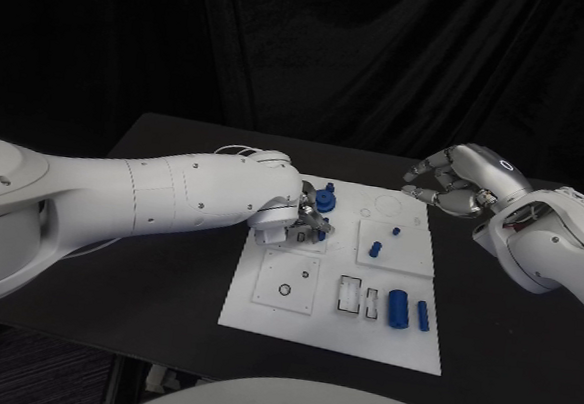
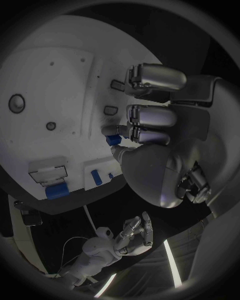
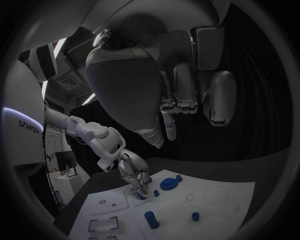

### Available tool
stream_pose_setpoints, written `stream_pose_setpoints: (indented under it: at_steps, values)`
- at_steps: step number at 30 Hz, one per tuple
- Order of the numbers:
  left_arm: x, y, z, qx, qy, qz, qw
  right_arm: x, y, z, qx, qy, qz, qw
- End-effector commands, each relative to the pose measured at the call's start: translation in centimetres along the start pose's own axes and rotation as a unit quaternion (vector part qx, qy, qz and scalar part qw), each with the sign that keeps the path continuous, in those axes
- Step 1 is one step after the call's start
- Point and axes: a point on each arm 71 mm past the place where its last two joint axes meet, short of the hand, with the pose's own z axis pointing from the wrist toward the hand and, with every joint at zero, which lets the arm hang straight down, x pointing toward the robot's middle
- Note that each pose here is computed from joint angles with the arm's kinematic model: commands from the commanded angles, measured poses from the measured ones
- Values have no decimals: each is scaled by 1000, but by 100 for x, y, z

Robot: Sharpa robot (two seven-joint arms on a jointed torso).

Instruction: Assemble the parts on the task board

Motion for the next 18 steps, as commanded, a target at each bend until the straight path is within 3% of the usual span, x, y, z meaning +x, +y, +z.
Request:
stream_pose_setpoints:
  at_steps: [1, 18]
  values:
    - [17, 5, 5, 7, -2, -4, 1000, 17, -13, -8, 11, 7, 0, 1000]
    - [5, 78, -16, 7, -3, -8, 1000, 21, -19, -15, 14, 12, 1, 1000]
